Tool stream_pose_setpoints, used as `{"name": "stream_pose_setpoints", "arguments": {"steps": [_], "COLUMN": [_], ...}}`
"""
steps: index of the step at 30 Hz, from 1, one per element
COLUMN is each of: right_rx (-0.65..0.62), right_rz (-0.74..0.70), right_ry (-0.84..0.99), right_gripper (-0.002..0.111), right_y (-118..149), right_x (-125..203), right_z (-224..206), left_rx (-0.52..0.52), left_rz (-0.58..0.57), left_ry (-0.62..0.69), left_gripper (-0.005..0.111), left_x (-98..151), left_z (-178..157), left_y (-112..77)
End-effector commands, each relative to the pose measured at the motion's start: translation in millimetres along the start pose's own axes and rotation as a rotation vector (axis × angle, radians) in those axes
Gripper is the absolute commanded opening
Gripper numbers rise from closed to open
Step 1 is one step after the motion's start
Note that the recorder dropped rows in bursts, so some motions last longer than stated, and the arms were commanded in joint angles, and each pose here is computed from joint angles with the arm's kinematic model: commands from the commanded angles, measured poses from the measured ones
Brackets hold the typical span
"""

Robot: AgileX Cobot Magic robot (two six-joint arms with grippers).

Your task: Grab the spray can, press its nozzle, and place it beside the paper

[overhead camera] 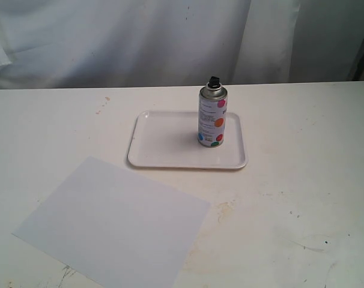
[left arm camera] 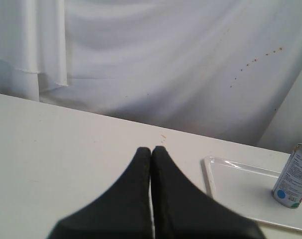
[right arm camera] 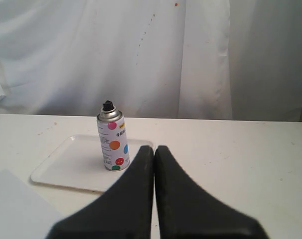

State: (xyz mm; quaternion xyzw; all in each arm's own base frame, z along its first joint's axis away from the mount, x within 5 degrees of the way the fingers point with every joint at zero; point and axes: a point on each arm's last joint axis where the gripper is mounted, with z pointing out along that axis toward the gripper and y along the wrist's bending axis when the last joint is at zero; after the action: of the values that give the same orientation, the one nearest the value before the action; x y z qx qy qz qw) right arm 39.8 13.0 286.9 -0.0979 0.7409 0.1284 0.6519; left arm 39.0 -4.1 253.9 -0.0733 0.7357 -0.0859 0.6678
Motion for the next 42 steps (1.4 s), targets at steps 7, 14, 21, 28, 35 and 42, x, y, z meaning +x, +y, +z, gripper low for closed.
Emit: {"name": "stream_pose_setpoints", "arguments": {"steps": [7, 14, 21, 28, 35, 42], "right_rx": [0.0, 0.0, 0.0, 0.0, 0.0, 0.0], "right_rz": [0.008, 0.008, 0.008, 0.008, 0.008, 0.008], "right_ry": [0.007, 0.007, 0.007, 0.007, 0.007, 0.007], "right_gripper": [0.0, 0.0, 0.0, 0.0, 0.0, 0.0], "right_y": [0, 0, 0, 0, 0, 0], "right_x": [1, 1, 1, 1, 1, 1], "right_z": [1, 1, 1, 1, 1, 1], "left_rx": [-0.053, -0.064, -0.071, -0.069, -0.069, -0.069], "left_rz": [0.211, 0.244, 0.239, 0.227, 0.23, 0.23], "left_ry": [0.006, 0.079, 0.153, 0.135, 0.13, 0.13], "left_gripper": [0.001, 0.001, 0.001, 0.001, 0.001, 0.001], "left_x": [18, 43, 67, 65, 65, 65], "left_z": [9, 16, 21, 21, 21, 21], "left_y": [9.4, 15.7, 21.4, 20.9, 20.8, 20.8]}}
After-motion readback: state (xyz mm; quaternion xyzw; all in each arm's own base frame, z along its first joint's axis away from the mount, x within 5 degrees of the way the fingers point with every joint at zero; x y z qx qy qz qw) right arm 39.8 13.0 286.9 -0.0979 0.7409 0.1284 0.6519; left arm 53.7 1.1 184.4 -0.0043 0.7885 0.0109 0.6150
